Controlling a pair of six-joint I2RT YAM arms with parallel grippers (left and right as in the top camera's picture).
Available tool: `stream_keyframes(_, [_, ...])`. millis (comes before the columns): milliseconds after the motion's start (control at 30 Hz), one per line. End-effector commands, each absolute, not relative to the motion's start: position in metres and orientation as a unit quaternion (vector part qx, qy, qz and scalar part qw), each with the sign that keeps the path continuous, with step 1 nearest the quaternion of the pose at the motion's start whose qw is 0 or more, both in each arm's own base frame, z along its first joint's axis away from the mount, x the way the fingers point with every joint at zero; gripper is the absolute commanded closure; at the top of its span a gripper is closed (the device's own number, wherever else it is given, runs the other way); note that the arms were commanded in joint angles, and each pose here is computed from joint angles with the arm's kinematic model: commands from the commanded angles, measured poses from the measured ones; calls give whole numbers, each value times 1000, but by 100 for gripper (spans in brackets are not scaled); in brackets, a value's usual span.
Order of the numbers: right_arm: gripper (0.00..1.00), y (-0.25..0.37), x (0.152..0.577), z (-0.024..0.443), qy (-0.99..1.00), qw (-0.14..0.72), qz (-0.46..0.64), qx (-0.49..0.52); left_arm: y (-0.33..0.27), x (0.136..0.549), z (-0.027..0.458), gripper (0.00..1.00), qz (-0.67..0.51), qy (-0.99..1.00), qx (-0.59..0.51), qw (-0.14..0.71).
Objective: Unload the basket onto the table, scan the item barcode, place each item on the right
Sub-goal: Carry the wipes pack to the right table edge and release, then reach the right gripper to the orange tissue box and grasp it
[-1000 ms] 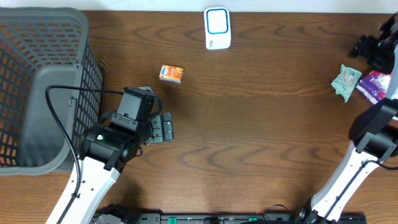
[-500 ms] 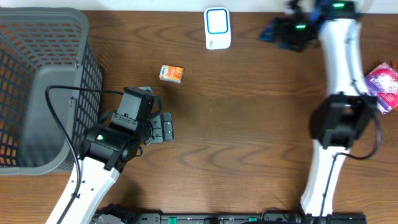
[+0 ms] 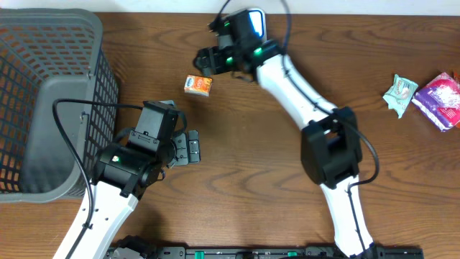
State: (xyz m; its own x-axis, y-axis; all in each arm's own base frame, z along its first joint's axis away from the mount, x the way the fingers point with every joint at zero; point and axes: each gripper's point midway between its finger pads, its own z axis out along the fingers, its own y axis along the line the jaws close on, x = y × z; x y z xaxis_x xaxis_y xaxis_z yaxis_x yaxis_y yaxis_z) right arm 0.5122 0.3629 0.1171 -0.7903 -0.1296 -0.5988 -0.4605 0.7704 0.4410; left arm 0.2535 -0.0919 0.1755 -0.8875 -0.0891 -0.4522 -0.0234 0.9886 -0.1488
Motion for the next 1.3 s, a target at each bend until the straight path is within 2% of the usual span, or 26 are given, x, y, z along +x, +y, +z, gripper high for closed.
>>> stream_keyframes(0, [17,363,519,102,910,308,249,-122,-90,254,175,2,-65,969,-26,236])
stream_keyframes(167, [17,385,512,82,905,309,257,-138,-90,254,175,2,-65,969,-26,236])
stream_keyframes(300, [18,386,505,44,918,277,247,-141,-90,254,175,2,-65,969,-26,236])
stream_keyframes(433, [28,379,491,18,933,236,232,-141,-90,254,175,2,-65,969,-26,236])
stream_keyframes(500, [28,375,486,14,938,221,224,-142,-90,254,175,2,-65,969,-26,236])
stream_keyframes(667, [28,374,455,25,940,166,239,-180,-90,254,175,2,-65,969,-26,236])
stream_keyframes(800, [30,359,424,54,948,116,233,-184,-90,254,175,2,-65,969,-26,236])
stream_keyframes(900, [31,356,418,84,943,127,234,-199,-90,254,175,2,-65,969,-26,236])
stream_keyframes(933, [32,355,427,107,937,166,231,-203,-90,254,175,2,-65,969,-26,236])
stream_keyframes(1033, [51,353,454,126,930,235,213,-187,-90,254,175,2,-65,969,-26,236])
stream_keyframes(1067, [65,355,467,133,925,262,215,-171,-90,254,175,2,-65,969,-26,236])
stream_keyframes(1167, [93,359,489,136,918,304,215,-140,-90,254,175,2,-65,969,-26,236])
stream_keyframes(1200, [99,360,498,133,916,316,216,-123,-90,254,175,2,-65,969,-26,236])
stream_keyframes(1267, [99,368,510,127,908,335,224,-112,-90,254,175,2,-65,969,-26,236])
